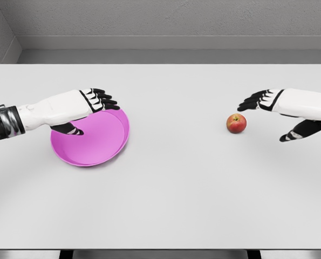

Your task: Put the apple on the plate with both arms

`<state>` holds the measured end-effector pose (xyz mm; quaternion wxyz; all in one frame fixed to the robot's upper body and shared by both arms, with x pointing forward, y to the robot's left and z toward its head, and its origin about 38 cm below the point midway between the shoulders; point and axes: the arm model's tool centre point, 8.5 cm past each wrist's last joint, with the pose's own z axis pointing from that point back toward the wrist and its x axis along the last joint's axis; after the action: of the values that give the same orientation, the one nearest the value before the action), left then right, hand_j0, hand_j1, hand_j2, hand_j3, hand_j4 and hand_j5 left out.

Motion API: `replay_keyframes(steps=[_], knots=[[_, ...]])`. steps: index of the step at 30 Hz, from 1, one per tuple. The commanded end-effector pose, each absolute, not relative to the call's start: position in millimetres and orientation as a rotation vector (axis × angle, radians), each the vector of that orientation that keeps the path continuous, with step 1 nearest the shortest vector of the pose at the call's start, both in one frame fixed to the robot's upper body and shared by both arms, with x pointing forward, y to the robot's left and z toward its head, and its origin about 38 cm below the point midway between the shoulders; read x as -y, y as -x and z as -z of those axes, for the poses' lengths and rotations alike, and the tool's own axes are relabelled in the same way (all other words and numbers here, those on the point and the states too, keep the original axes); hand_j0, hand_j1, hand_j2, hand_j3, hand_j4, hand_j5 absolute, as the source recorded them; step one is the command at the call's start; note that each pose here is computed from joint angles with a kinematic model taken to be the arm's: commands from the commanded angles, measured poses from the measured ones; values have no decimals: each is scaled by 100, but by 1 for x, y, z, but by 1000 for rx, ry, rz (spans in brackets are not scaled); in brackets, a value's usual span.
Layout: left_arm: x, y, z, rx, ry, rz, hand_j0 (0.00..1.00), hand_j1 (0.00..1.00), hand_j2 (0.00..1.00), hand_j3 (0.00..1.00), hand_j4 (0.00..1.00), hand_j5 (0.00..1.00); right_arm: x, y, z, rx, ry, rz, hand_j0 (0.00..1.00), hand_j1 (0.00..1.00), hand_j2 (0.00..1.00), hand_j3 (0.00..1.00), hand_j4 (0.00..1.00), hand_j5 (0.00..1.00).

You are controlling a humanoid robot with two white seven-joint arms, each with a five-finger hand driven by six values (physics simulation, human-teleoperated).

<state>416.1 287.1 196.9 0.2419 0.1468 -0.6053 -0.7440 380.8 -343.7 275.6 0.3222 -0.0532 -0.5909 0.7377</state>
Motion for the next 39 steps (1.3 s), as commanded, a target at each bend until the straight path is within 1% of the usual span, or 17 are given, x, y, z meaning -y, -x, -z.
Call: replay_keyframes(steps=[1,5,10,15,20,25,30,39], knots=[[-287,-416,-197,1655,-398,2030,100,100,100,100,100,100,322,-389,-266,1644,34,-1861,100,100,100,100,100,100],[-287,-416,-197,1654,-398,2034,100,100,100,100,100,100,326,-406,-274,1671,72,-1812,100,100,100,100,100,100],[-284,-416,-194,1630,-382,2054,100,100,100,100,100,100,341,-436,-252,1640,88,-1660,100,100,100,100,100,100],[-285,-416,-194,1627,-382,2055,100,100,100,100,100,100,337,-434,-228,1537,64,-1689,100,100,100,100,100,100],[-285,-416,-195,1629,-385,2053,100,100,100,100,100,100,342,-436,-211,1450,113,-1747,100,100,100,100,100,100],[-285,-416,-195,1629,-385,2053,100,100,100,100,100,100,338,-443,-190,1412,103,-1731,100,100,100,100,100,100],[-285,-417,-196,1627,-387,2055,100,100,100,100,100,100,323,-449,-173,1391,100,-1752,100,100,100,100,100,100],[-286,-418,-197,1627,-393,2054,100,100,100,100,100,100,327,-452,-161,1358,105,-1738,100,100,100,100,100,100]])
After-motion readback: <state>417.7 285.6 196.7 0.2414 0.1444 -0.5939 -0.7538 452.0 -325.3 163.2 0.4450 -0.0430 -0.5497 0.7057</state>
